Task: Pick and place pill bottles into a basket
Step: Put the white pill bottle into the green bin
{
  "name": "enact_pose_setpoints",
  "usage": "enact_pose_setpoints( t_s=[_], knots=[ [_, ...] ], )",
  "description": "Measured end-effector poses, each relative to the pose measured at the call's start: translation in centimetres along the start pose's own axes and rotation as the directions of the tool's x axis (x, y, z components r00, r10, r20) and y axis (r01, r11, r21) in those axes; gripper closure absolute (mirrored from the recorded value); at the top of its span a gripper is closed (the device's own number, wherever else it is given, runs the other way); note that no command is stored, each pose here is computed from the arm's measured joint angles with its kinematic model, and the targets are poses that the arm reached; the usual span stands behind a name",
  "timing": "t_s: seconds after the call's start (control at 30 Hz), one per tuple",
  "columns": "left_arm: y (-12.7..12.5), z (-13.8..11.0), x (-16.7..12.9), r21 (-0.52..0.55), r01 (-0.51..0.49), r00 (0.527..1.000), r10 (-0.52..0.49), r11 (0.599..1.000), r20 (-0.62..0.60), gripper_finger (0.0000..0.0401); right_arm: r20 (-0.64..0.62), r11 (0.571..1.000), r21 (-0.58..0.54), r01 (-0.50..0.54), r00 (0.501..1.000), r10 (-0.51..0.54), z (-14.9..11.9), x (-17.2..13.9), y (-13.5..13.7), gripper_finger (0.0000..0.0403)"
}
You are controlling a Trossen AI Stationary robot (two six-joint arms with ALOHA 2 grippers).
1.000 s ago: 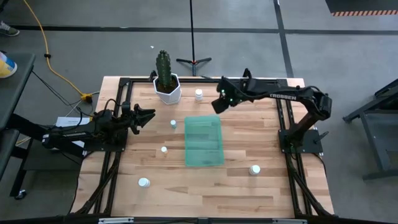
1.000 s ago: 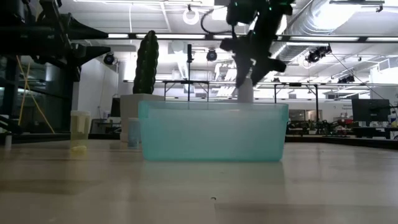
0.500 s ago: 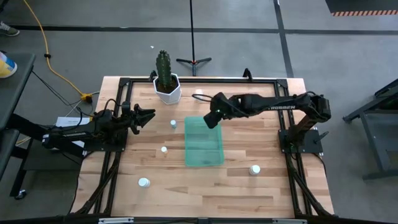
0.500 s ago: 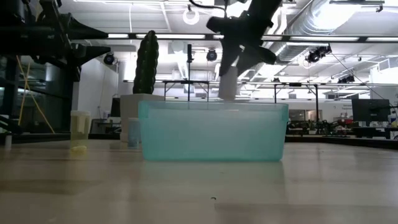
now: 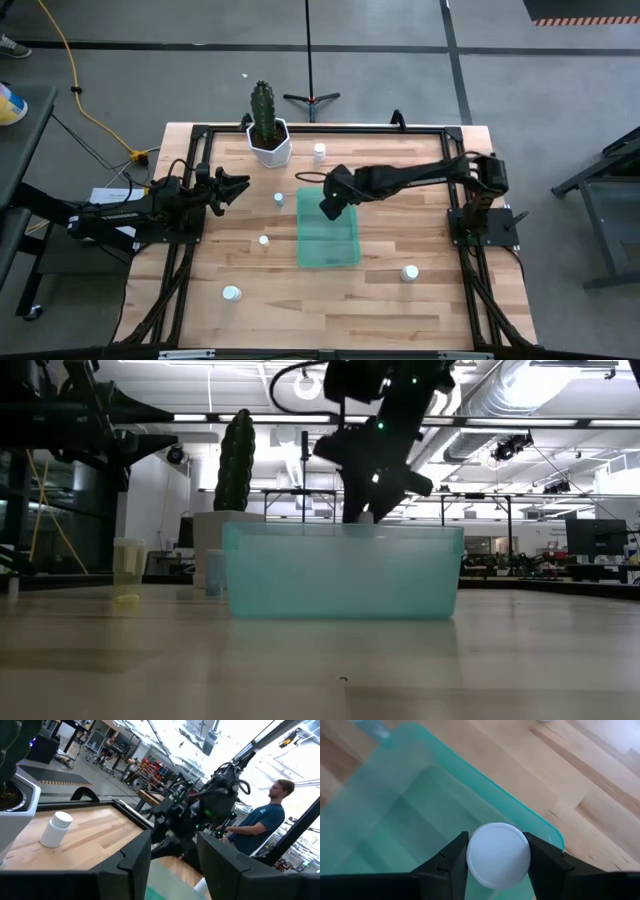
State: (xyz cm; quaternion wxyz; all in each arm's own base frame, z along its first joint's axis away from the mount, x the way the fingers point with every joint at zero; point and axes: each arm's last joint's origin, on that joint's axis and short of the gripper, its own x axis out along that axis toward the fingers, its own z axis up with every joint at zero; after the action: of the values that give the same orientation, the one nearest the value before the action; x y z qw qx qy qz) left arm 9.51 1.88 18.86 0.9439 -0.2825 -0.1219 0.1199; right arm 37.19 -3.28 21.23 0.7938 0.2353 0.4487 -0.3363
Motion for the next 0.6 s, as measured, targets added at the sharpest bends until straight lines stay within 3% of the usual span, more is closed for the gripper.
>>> enact_pose_setpoints(
  t_s=[0.33,0.6],
  knots=[
    [0.0,0.0,0.0,0.000,-0.001,1.000,0.001,1.000,-0.002,0.0208,-0.012,0.999,-0.024,0.036,0.999,-0.037,-0.6,2.3,0.5,0.0248],
    [0.1,-0.1,0.0,0.002,-0.007,1.000,0.007,1.000,-0.012,0.0208,-0.010,0.999,-0.019,0.031,0.999,-0.032,-0.6,2.5,0.6,0.0206]
  ],
)
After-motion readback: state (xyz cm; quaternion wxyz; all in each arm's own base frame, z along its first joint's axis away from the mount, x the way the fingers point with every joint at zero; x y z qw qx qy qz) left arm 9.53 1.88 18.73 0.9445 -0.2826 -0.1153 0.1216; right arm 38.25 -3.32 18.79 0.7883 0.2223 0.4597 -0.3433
